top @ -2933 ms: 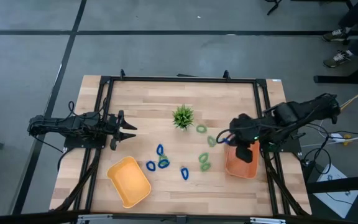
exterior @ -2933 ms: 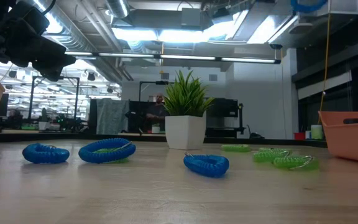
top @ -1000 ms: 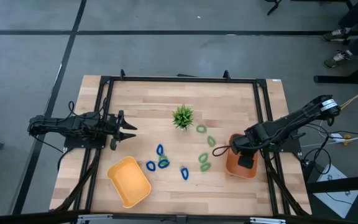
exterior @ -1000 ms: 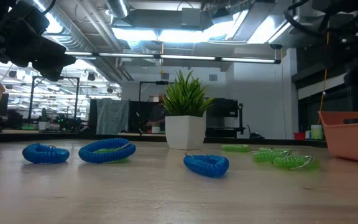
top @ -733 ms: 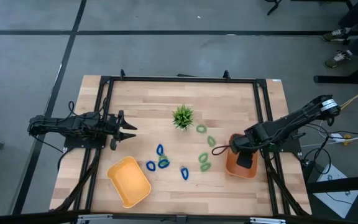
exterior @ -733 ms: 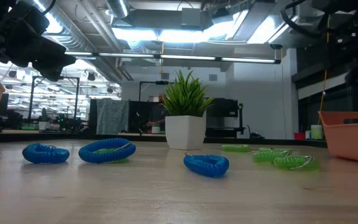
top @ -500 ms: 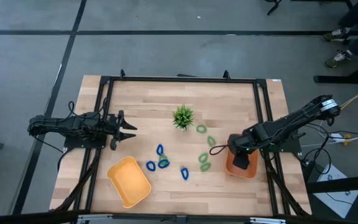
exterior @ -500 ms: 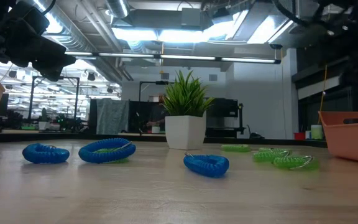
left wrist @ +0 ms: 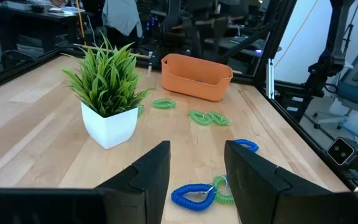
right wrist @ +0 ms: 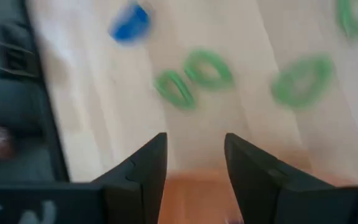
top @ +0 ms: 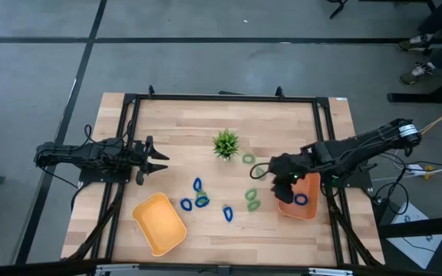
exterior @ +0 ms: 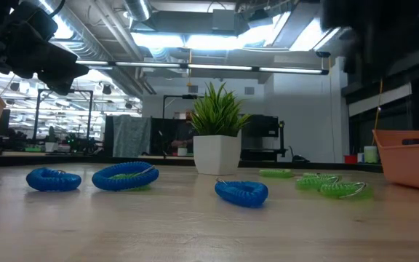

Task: Sort spring keychains
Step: Put the green spring keychain into the yellow bin

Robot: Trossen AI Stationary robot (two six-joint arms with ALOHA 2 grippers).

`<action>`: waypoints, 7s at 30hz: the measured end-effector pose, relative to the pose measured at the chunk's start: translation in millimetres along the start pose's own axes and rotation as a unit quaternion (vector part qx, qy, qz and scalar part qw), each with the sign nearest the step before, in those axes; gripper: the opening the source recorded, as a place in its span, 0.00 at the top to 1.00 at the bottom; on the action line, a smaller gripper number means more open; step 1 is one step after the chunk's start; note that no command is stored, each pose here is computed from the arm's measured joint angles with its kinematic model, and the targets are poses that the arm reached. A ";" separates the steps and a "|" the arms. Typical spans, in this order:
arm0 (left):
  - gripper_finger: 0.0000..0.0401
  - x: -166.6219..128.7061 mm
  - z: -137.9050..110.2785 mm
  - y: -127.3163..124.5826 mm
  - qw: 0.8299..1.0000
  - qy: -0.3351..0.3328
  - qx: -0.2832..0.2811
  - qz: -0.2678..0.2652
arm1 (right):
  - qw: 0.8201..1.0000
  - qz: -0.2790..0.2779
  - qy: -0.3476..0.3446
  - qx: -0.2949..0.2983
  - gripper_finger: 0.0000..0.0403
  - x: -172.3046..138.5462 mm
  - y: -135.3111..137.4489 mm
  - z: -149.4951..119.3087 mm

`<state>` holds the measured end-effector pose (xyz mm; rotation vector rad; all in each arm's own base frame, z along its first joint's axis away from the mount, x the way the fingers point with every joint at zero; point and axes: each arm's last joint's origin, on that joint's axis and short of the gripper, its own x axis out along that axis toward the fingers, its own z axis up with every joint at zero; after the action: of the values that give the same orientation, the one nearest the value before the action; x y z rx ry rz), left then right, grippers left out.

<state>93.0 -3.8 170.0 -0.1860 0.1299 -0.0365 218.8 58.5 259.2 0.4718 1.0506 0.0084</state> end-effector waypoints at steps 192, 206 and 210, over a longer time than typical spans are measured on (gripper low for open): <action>0.63 204.6 105.0 -44.4 0.935 0.172 -0.309 0.018 | 0.898 -0.149 -0.345 -0.228 0.96 80.0 18.6 78.9; 0.70 201.7 95.6 -39.1 0.930 0.200 -0.292 0.095 | 0.898 -0.145 -0.344 -0.232 0.95 80.1 18.9 78.9; 0.79 201.9 96.0 -39.2 0.936 0.200 -0.274 0.090 | 0.899 -0.145 -0.343 -0.232 0.93 80.1 18.9 78.8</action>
<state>304.8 -34.6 245.5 -0.7256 0.5653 0.1476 329.3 64.6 231.8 -0.1299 0.3823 -0.1595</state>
